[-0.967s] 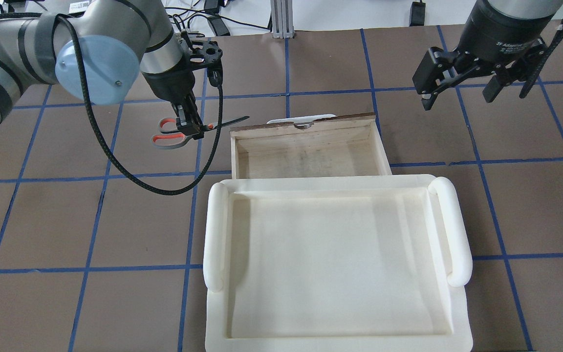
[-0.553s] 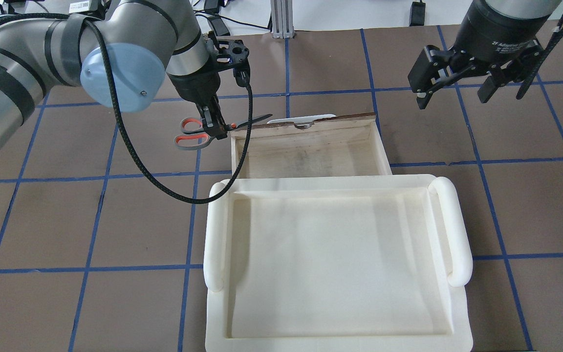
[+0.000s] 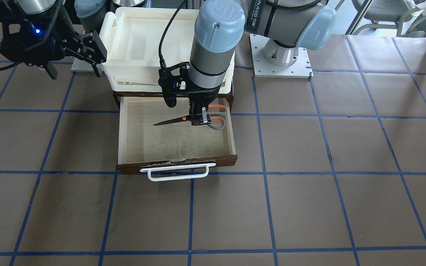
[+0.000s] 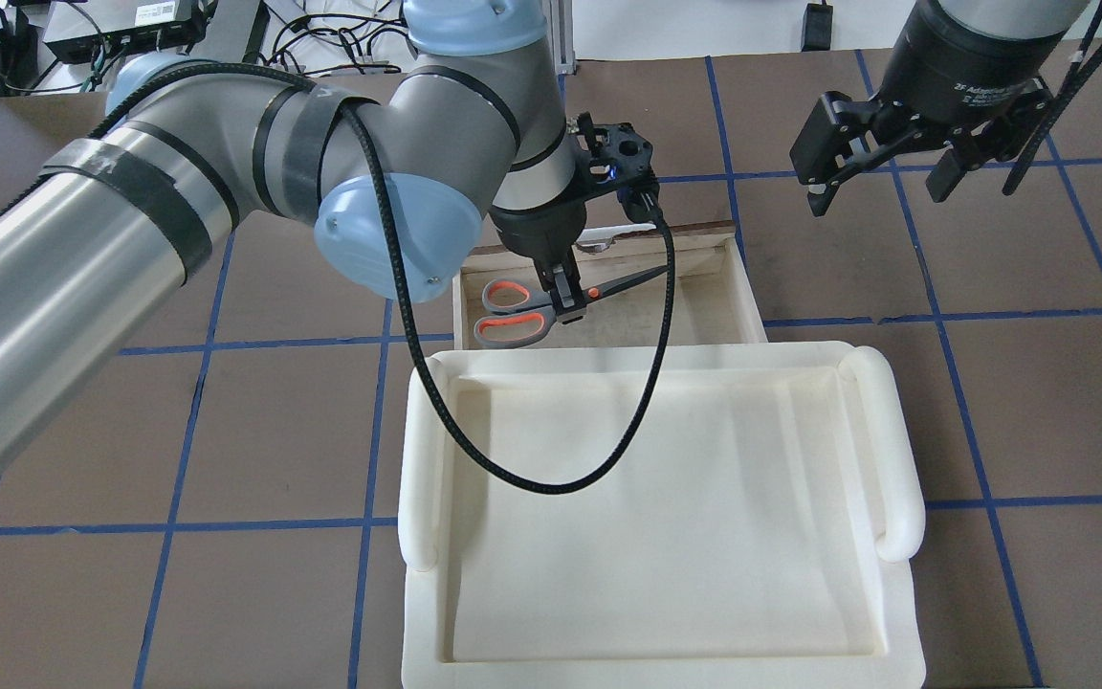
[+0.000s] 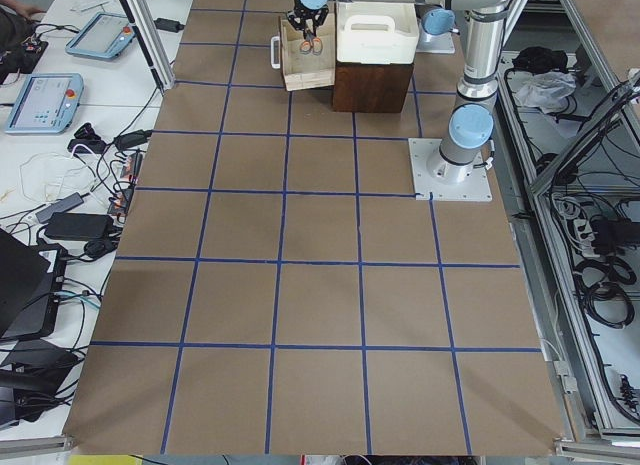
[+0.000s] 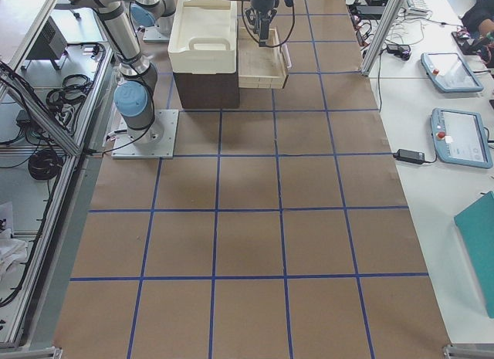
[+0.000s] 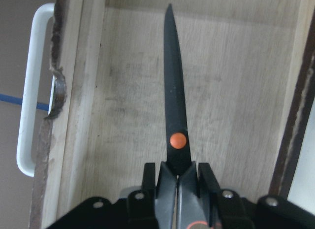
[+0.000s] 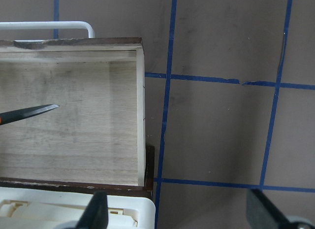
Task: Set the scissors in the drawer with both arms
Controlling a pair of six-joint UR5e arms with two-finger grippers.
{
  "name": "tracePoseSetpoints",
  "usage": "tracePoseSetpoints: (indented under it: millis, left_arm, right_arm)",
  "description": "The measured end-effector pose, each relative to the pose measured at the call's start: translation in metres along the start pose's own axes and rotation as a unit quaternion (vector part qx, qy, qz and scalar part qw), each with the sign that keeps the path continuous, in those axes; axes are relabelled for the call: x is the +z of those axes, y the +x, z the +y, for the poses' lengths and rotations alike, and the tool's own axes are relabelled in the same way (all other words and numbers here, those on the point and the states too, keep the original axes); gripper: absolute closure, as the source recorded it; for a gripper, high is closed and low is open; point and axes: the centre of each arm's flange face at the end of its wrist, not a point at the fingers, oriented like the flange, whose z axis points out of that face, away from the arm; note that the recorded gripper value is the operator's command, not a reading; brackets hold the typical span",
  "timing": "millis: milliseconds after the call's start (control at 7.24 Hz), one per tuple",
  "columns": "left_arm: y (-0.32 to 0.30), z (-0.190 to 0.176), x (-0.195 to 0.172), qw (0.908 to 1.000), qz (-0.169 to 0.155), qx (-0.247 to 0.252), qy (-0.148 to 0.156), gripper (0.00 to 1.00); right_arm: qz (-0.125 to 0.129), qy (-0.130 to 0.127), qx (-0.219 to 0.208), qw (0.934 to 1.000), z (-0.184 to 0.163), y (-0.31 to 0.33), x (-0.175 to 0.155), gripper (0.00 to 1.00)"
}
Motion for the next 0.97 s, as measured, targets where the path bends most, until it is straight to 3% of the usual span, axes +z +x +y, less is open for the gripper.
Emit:
tracePoseSetpoints:
  millis: [967]
  left_arm:
    - [0.001, -0.011, 0.047, 0.9997, 0.009, 0.018, -0.011, 0.92]
  right_arm:
    - [0.001, -0.001, -0.004, 1.0, -0.002, 0.0, 0.002, 0.0]
